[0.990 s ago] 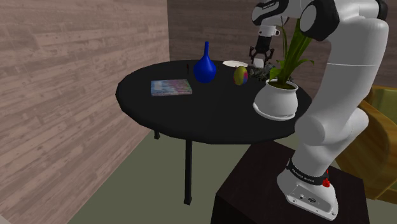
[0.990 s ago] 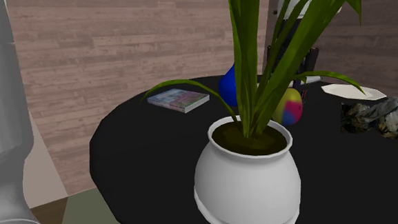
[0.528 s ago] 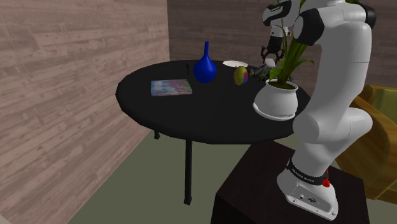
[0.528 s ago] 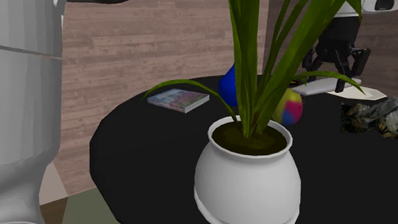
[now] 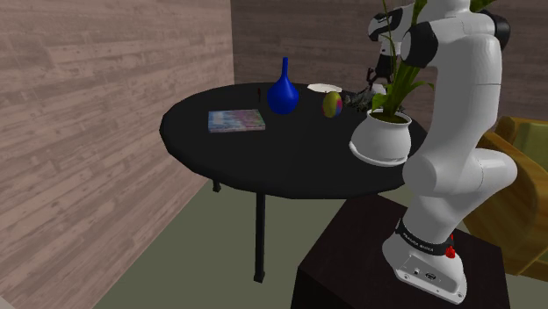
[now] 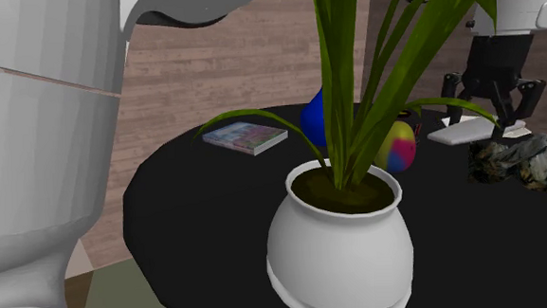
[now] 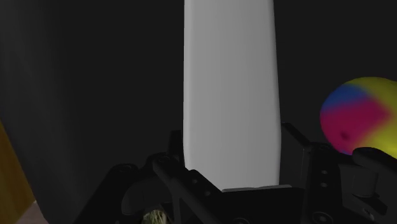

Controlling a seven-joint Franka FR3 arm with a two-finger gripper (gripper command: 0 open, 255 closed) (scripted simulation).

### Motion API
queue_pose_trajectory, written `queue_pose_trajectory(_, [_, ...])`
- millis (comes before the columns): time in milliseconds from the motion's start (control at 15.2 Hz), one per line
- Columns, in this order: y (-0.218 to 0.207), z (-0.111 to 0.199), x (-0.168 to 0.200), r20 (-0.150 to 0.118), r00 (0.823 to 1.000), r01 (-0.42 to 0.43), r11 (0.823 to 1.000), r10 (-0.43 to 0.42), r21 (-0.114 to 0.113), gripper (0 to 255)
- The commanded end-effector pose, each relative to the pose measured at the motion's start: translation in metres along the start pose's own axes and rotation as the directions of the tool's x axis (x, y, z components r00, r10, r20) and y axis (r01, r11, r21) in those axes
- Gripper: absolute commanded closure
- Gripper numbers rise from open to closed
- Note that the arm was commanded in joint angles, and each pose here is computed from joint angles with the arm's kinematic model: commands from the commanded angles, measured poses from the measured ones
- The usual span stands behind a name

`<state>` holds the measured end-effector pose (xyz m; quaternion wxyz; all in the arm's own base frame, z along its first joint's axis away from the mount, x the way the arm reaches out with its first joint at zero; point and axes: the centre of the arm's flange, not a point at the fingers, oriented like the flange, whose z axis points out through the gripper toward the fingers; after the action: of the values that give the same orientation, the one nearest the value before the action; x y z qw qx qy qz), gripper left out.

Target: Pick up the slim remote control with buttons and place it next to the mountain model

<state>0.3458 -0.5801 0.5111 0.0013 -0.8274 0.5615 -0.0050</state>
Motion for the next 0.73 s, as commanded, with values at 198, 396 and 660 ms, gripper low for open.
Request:
queue_pose_trajectory(198, [0.001, 0.026, 0.000, -0.001, 1.000, 0.000, 1.000, 0.000, 0.000, 255])
queue_pose_trajectory(396, [0.001, 0.042, 0.000, -0.001, 1.000, 0.000, 1.000, 0.000, 0.000, 255])
queue_pose_trajectory(660, [0.001, 0.063, 0.000, -0.001, 1.000, 0.000, 1.000, 0.000, 0.000, 255])
